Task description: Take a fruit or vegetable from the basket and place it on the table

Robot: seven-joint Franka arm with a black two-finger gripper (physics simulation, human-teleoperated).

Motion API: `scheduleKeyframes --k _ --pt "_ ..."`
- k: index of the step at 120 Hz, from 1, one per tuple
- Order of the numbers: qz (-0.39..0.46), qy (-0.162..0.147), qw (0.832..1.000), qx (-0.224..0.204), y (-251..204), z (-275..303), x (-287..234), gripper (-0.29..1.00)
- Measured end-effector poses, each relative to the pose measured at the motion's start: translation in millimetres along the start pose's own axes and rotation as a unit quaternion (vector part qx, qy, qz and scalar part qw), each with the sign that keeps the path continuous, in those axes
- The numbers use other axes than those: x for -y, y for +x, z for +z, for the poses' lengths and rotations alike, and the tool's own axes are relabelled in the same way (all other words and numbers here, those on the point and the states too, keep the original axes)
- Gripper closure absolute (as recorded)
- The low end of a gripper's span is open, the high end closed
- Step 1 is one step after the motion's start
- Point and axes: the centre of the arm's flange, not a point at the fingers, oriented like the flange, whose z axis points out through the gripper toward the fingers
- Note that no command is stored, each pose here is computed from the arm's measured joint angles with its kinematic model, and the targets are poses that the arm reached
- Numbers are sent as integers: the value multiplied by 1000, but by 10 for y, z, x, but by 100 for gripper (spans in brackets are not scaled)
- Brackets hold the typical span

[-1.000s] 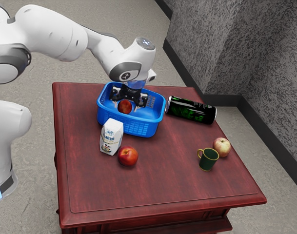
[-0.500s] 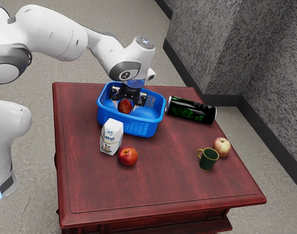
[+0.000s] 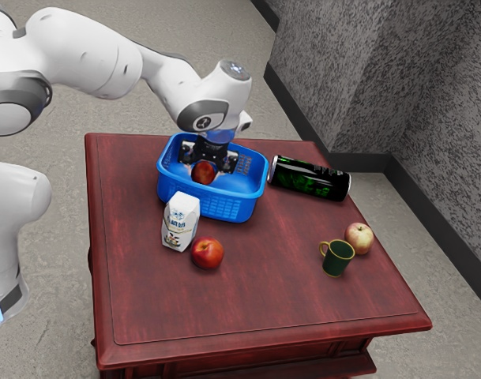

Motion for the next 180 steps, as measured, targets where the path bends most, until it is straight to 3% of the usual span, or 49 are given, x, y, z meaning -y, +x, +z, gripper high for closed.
scheduleKeyframes --k 40,71,94,131,180 --pt "12 -10 1000 -11 -59 -150 -88 27" --pt "53 -70 996 -23 -317 -1051 -146 28" --pt "141 -91 985 -36 -1039 -1740 -359 28" --pt "244 -88 965 -27 -2032 -1992 -379 28" --pt "304 -83 949 -2 -2644 -1904 -467 28"
